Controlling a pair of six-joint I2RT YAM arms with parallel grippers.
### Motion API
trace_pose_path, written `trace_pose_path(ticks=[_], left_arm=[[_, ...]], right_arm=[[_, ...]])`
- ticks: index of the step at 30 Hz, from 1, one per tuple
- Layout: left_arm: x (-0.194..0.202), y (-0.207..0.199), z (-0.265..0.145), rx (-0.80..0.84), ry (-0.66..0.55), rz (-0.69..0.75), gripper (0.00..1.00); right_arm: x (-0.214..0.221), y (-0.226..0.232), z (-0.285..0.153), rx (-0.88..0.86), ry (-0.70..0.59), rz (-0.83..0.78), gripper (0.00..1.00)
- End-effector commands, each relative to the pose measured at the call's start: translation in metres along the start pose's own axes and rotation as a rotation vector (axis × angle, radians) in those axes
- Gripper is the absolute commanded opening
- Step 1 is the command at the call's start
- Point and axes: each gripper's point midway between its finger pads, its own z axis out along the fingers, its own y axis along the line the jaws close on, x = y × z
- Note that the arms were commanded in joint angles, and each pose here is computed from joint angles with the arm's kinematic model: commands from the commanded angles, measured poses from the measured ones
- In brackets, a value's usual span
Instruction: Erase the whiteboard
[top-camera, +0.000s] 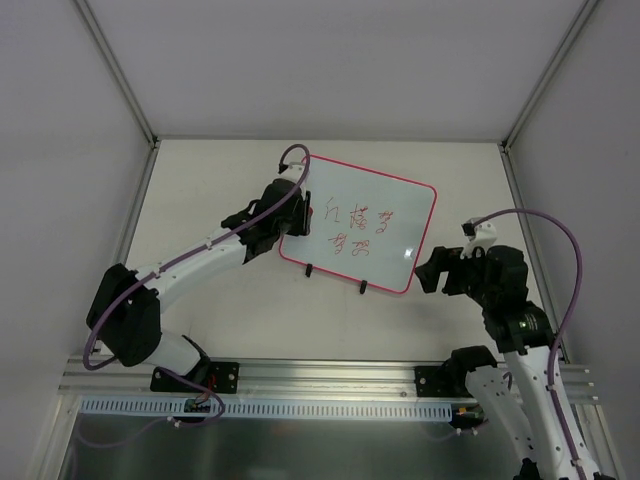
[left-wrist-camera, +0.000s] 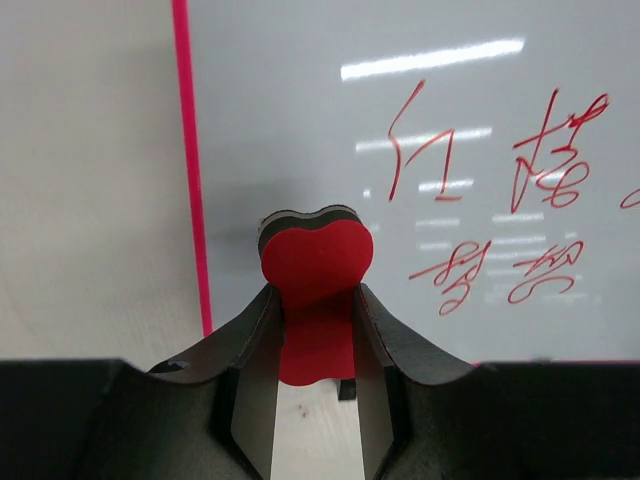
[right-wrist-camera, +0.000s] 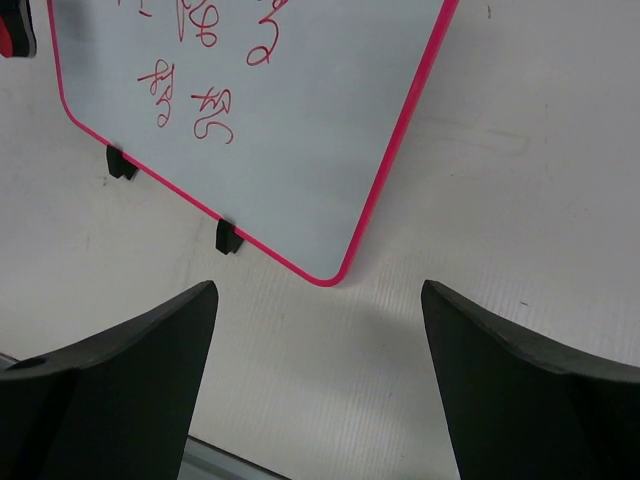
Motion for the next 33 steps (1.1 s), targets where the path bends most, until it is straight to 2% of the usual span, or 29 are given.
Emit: trace_pose_path(ticks=[1, 11, 14, 17, 22, 29, 33], left_arm=[[-0.052, -0.024, 0.014, 0.122, -0.141, 0.131, 0.05], [-0.059, -0.033, 0.022, 0.157, -0.146, 0.182, 0.04], [-0.057, -0.034, 0.023, 0.168, -0.14, 0.187, 0.05], [-0.053, -0.035, 0.025, 0.174, -0.13, 0.189, 0.05], [-0.052, -0.035, 0.029, 0.173, -0.125, 0.21, 0.05], [-0.058, -0.039, 0.037, 0.175, -0.13, 0.238, 0.05], [-0.062, -0.044, 0.039, 0.196, -0.133, 0.236, 0.05]], right_arm=[[-0.034, 0.003, 0.018, -0.051, -0.054, -0.058, 0.87], [-0.098, -0.018, 0.066, -0.185, -0.085, 0.0, 0.86], [-0.117, -0.028, 0.073, -0.241, -0.142, 0.033, 0.85], [-0.119, -0.041, 0.087, -0.272, -0.134, 0.053, 0.81], [-0.124, -0.043, 0.105, -0.37, -0.127, 0.068, 0.7], [-0.113, -0.052, 0.122, -0.391, -0.083, 0.072, 0.66], [-0.106, -0.051, 0.129, -0.428, -0.063, 0.07, 0.6]])
